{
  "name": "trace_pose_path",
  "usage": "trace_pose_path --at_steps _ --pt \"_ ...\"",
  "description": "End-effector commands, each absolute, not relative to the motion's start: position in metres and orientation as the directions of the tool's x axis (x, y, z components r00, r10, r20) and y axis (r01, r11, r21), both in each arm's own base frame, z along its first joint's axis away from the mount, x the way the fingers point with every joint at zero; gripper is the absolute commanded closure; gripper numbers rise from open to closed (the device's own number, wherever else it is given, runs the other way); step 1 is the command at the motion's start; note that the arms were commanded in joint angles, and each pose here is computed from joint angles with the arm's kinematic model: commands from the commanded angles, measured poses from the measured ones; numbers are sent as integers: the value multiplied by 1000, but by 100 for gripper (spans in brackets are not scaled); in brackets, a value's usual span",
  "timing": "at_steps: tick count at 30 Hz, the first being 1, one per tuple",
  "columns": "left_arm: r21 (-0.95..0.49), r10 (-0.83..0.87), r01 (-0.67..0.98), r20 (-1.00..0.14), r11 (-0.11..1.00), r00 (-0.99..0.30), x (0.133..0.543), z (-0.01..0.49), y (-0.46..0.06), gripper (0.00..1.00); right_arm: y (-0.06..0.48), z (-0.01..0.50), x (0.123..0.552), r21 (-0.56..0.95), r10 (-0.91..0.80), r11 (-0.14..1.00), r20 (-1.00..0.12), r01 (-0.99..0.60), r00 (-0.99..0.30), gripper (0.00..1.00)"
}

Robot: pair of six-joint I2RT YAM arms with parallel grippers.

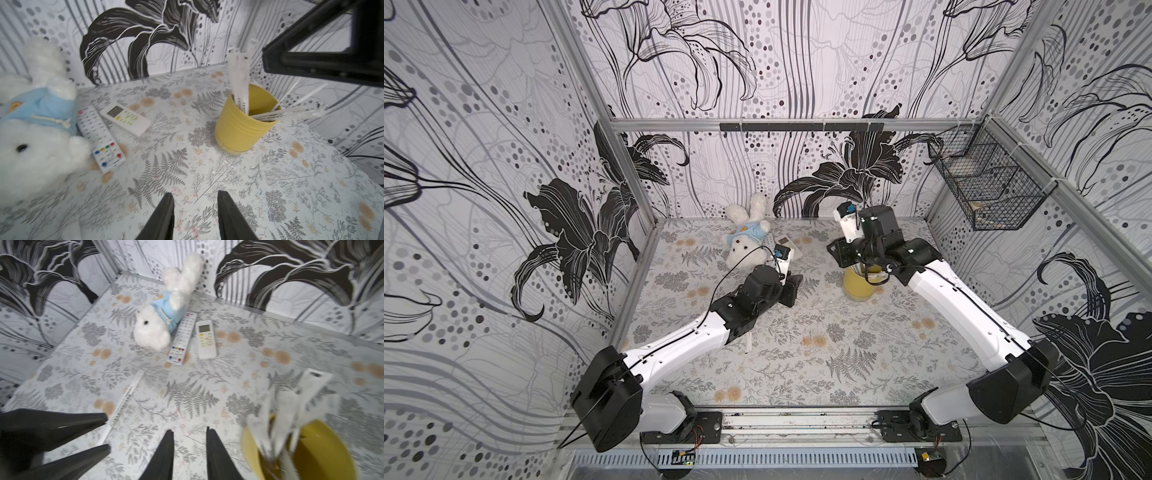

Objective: Take the straws out of the storage container
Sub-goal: Adjust the straw at the center of the board, then pick up the straw from the container.

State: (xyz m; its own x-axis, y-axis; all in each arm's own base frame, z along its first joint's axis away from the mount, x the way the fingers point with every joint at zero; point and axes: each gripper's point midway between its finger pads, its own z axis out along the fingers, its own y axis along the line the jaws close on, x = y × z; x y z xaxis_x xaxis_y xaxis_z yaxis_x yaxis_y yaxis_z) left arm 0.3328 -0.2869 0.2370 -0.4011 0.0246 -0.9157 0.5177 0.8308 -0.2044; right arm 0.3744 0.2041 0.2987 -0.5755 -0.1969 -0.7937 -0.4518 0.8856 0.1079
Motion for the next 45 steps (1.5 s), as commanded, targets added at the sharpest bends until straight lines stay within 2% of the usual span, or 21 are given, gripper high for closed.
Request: trace_pose_path --at_steps 1,11,23,30,45 --pt "-167 -53 684 -982 710 -184 329 289 -324 61 166 294 384 37 -199 925 -800 -378 -565 70" --pt "-181 -100 800 -983 572 -151 332 292 -373 62 122 263 412 35 -142 963 -778 -268 -612 64" --pt "-201 -66 816 -978 542 -198 341 274 -393 62 119 239 437 61 -115 968 -758 -245 -642 64" --pt "-207 -45 820 -975 533 -217 343 268 -398 62 117 231 448 58 -109 971 -751 -230 -651 69" --pt "-212 -39 819 -973 533 -227 346 262 -401 63 113 232 452 26 -126 975 -752 -220 -646 85"
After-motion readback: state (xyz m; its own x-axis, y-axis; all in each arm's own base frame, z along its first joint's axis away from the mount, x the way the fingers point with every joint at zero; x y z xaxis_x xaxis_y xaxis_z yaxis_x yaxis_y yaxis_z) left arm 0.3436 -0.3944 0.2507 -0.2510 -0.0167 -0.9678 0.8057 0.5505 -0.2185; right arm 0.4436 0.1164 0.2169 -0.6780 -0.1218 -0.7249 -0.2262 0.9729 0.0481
